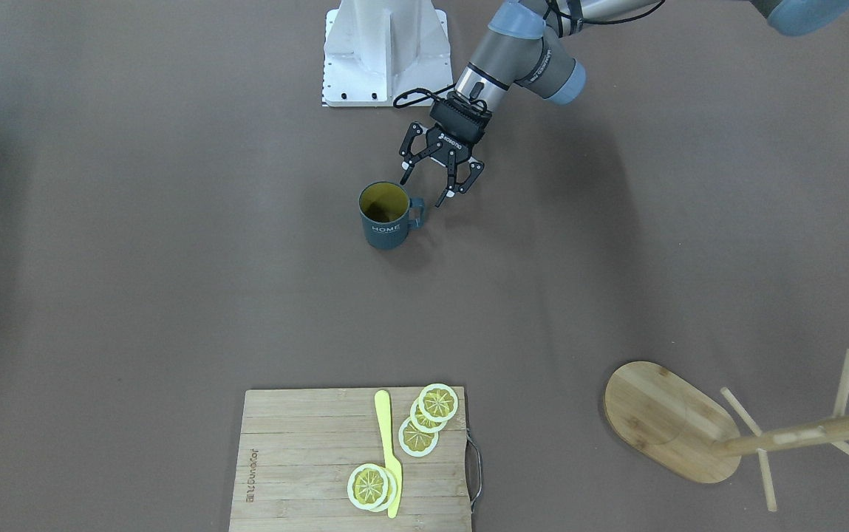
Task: Hang cup on storage rack
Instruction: 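Reach the left gripper to the mug handle and grasp it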
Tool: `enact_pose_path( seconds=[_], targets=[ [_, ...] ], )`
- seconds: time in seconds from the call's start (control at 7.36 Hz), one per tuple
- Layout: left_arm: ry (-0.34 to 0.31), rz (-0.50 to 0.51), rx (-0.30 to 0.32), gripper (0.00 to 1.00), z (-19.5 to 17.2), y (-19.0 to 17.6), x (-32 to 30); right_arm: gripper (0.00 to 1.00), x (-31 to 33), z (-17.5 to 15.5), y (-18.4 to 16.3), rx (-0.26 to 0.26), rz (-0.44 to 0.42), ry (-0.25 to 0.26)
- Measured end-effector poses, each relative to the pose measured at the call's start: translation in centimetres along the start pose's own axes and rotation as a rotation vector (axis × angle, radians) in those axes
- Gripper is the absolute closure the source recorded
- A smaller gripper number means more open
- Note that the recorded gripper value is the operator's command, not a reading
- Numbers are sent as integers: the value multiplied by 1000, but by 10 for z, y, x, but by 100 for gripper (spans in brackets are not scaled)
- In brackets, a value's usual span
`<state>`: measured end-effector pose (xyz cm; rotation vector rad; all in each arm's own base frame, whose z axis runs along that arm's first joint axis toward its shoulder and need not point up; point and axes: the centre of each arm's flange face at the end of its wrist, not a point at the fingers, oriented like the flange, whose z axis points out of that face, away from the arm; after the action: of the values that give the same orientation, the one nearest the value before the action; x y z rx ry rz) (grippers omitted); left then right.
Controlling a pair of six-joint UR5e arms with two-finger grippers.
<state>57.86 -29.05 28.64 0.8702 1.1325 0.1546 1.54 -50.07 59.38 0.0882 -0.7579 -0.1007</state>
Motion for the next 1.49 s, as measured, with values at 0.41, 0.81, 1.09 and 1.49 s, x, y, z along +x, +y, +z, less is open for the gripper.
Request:
enact_pose_path(
  seconds=[0.41, 0.81, 1.09, 1.49],
  targets=[
    [-24, 3, 18, 45, 4, -12, -14, 0, 1, 1, 1, -2, 4, 0],
    [-52, -1, 34, 48, 10, -24, -28, 0, 1, 1, 0, -1, 4, 2],
    [-56, -9, 39, 60, 21, -30, -22, 0, 1, 0, 0, 0, 3, 3],
    [-61, -9, 36, 82, 33, -30, -18, 0, 1, 0, -1, 1, 2, 6]
  ],
)
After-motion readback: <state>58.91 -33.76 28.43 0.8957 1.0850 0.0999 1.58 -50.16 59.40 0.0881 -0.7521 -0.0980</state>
